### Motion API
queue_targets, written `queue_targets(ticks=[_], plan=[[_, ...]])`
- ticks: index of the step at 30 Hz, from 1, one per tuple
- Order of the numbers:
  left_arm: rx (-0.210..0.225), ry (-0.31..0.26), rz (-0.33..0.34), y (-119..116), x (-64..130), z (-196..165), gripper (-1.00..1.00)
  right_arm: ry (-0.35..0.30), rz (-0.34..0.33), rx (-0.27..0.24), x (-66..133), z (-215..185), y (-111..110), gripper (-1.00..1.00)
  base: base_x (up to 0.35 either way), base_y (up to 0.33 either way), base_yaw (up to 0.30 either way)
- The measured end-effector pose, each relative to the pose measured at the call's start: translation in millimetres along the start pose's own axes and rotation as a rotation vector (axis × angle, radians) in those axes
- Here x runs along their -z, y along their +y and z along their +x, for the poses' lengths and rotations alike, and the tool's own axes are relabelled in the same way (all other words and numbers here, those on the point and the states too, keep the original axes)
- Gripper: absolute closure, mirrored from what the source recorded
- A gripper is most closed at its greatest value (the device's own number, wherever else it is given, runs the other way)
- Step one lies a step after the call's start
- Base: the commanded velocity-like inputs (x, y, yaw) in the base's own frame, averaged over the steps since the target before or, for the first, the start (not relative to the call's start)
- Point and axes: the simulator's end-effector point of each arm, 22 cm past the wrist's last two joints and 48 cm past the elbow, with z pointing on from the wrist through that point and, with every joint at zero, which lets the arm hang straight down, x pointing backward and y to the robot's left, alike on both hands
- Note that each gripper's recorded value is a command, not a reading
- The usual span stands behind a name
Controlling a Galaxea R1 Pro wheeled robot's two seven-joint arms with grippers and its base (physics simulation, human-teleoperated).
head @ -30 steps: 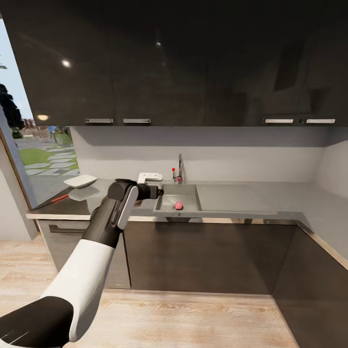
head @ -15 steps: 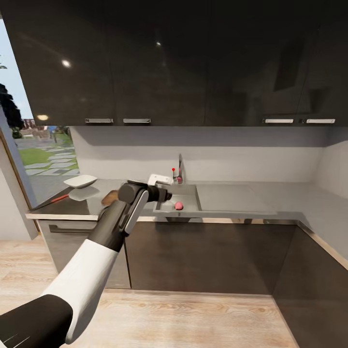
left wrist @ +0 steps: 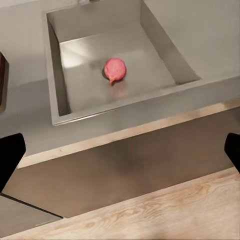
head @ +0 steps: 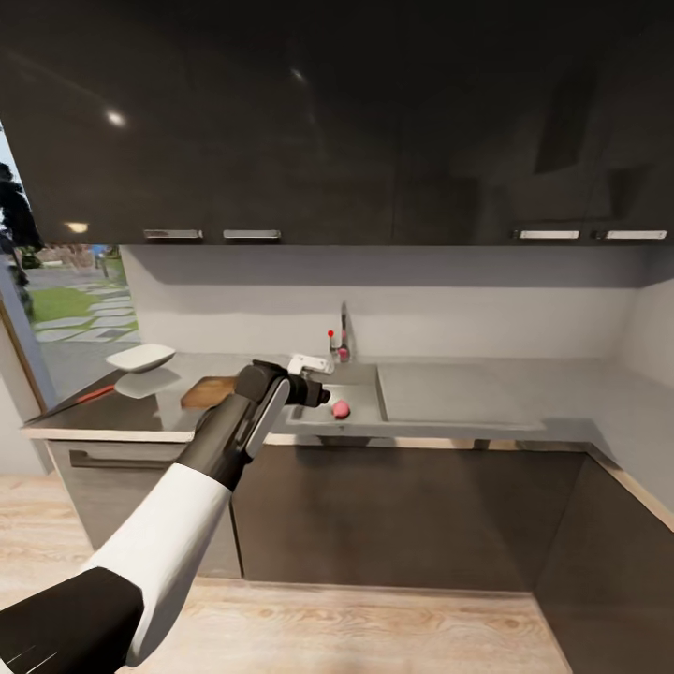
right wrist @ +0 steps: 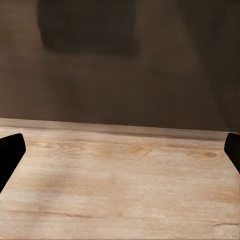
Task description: In the kitchen, take the Vidalia onion out of the sink, dice it on the chopping board with the paring knife, put the diced onion into the bowl on the countertop, then place both the paring knife and the chopping board into the sink.
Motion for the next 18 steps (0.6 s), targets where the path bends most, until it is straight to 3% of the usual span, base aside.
queue_targets(ticks=[18], plan=[[0.009,0.107,0.000,2.3,-22.6,40.5,-1.00,0.000,-0.004,-0.001,0.0,0.0,2.1,-1.00,0.311,-0.010,0.000]])
